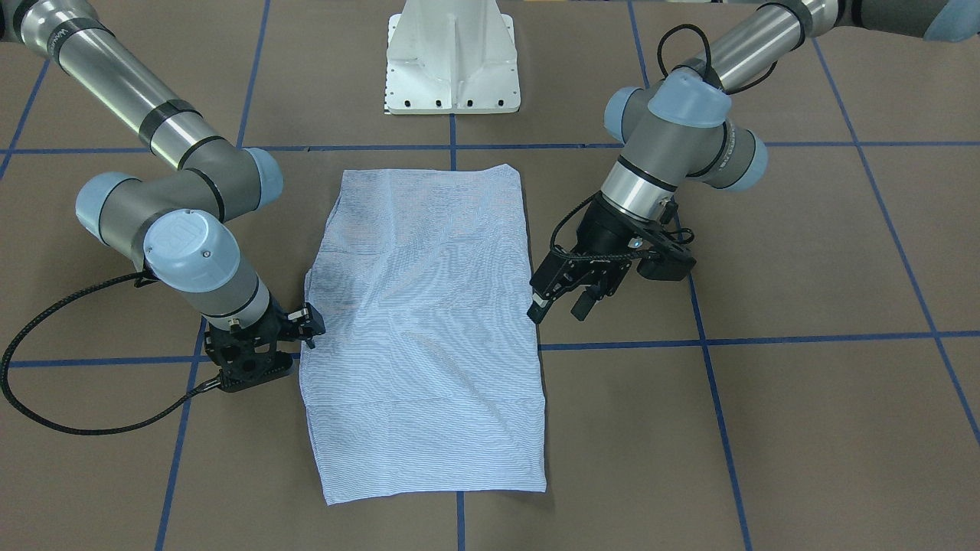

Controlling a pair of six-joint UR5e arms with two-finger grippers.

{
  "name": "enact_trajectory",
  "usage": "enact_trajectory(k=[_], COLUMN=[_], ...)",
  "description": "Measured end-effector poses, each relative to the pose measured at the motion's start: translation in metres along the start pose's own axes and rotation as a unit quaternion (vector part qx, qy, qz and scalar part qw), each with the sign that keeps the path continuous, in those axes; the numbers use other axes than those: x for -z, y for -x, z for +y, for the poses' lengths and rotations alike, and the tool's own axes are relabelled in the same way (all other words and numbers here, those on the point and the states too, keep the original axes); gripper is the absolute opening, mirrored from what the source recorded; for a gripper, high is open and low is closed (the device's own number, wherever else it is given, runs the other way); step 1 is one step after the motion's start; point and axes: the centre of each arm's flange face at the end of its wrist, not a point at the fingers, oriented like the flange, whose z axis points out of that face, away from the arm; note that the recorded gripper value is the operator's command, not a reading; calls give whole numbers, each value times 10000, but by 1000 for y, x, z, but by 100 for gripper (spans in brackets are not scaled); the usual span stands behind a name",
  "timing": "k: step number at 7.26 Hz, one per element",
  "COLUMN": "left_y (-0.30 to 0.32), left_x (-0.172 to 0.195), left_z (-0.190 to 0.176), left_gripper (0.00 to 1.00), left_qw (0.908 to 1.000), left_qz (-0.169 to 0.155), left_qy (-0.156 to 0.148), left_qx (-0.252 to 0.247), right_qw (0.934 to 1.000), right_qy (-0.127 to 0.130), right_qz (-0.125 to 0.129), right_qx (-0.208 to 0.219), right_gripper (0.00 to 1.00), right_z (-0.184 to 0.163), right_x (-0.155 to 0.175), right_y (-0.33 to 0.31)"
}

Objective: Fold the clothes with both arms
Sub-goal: 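Release the shirt with the left gripper and move it toward the robot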

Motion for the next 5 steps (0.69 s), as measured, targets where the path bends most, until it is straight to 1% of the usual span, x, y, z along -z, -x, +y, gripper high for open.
enact_trajectory(k=[2,3,4,5], left_y=[0,-2,-4,-3], left_x=[0,2,6,18], left_z=[1,2,7,23], left_gripper=[100,100,100,100], left_qw=[10000,10000,9998,9989], left_qz=[3,8,-37,-166], left_qy=[5,55,201,442], left_qx=[0,5,26,65], right_qw=[10000,10000,9999,9996], right_qy=[-25,-57,-88,-105], right_qz=[-16,-55,-138,-252], right_qx=[-17,-14,10,11], right_gripper=[100,100,100,100], right_z=[2,8,21,40], right_x=[5,10,18,29], right_y=[-2,-4,-8,-14])
